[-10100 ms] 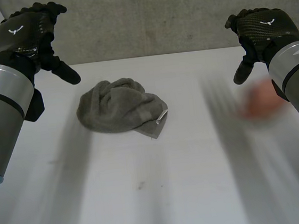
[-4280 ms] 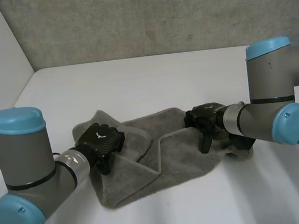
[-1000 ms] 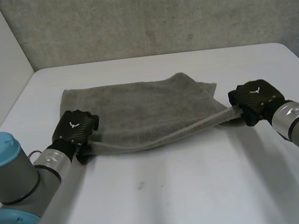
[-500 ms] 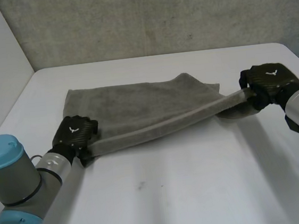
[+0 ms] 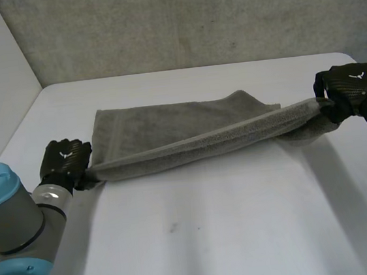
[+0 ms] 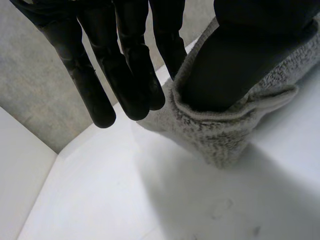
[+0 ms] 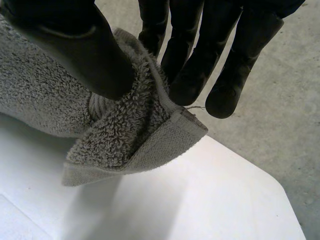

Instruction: Fold the towel.

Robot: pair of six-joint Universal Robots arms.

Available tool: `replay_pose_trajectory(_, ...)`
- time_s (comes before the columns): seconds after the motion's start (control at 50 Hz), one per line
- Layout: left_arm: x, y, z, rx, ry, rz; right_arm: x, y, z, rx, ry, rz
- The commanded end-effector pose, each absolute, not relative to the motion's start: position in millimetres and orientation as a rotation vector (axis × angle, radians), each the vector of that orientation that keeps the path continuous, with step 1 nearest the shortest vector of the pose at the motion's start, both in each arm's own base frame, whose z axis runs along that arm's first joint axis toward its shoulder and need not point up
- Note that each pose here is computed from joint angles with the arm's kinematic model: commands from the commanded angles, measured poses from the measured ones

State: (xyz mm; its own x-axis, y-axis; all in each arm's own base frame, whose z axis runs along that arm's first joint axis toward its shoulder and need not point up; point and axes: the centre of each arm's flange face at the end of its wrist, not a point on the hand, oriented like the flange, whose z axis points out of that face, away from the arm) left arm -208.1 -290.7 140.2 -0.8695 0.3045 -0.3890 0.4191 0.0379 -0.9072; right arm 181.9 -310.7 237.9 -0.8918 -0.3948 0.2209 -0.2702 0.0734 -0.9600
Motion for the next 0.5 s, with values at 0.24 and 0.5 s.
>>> replay_pose_trajectory(0.24,-199,-234,264,0.793,1.849,-2.241,176,-264,281,-1.117,2.355,-1.851)
replay_pose_trajectory(0.5,-196,-191,248,1.134,1.943,-1.965,165,-233,289,-1.306,2.419,-1.787)
